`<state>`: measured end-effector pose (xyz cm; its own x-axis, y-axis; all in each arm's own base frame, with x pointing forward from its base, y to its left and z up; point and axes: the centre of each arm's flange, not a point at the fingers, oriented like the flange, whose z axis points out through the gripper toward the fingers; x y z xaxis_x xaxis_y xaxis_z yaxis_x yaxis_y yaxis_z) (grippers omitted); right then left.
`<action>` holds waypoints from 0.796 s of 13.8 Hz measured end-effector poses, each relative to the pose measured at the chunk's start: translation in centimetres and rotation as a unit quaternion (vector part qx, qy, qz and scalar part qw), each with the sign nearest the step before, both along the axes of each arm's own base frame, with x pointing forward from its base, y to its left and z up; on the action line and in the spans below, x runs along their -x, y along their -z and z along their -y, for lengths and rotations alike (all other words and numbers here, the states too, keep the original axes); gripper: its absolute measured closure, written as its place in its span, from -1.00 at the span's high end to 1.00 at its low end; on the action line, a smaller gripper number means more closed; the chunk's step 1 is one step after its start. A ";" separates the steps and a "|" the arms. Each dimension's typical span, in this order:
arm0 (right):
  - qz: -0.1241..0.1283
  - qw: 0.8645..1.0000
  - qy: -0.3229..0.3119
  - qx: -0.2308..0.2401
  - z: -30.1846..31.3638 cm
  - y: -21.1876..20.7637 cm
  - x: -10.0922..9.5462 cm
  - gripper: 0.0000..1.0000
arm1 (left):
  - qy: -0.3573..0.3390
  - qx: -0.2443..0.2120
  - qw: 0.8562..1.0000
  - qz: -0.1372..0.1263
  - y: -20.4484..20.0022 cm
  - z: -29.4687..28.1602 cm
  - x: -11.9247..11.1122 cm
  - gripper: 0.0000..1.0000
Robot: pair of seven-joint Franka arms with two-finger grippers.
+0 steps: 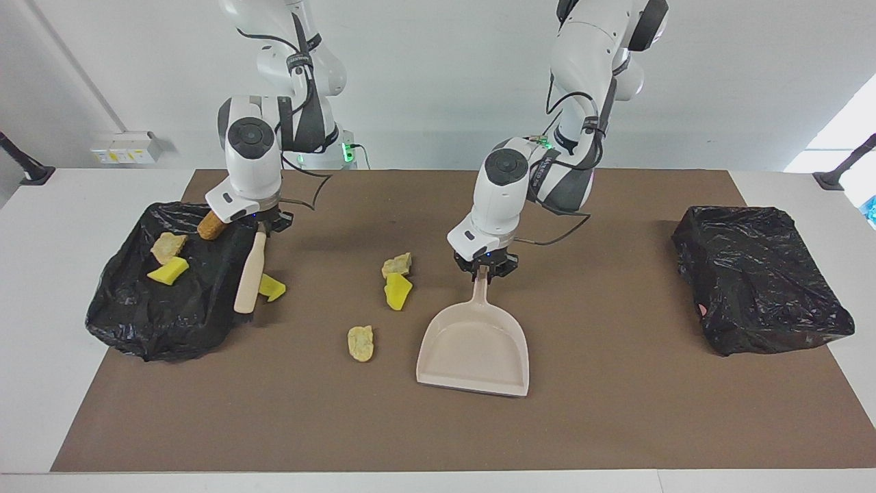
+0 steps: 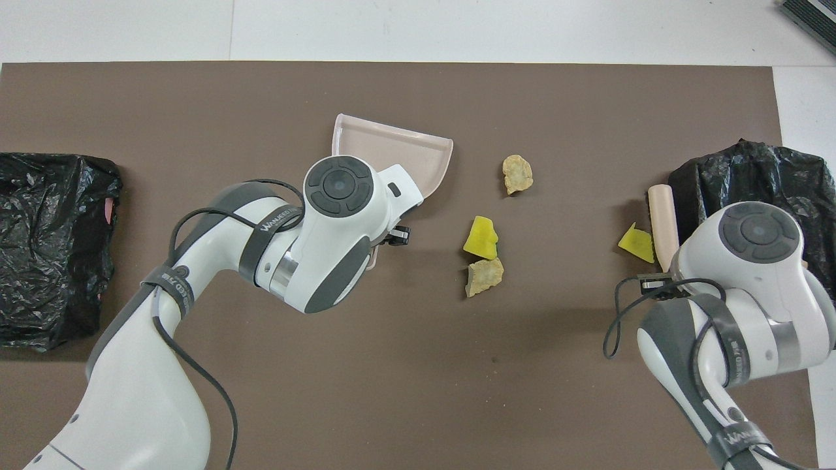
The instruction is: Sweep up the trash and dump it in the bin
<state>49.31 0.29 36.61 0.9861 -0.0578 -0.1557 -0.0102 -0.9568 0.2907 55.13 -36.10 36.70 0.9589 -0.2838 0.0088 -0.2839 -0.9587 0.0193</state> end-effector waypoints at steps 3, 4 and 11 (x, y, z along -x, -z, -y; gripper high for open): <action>0.000 0.999 -0.028 -0.020 -2.3 3.3 -0.5 -0.49 | 0.055 -0.011 0.998 -0.007 -1.9 -4.9 -2.0 -0.37; 0.000 0.999 -0.038 -0.025 -3.6 4.0 -0.6 -0.49 | 0.076 -0.013 0.997 -0.009 -2.6 -6.0 -2.3 -0.37; 0.010 0.989 -0.105 -0.107 -18.9 2.2 -0.4 -0.49 | 0.291 -0.050 0.955 -0.033 -7.9 -13.1 -2.5 -0.37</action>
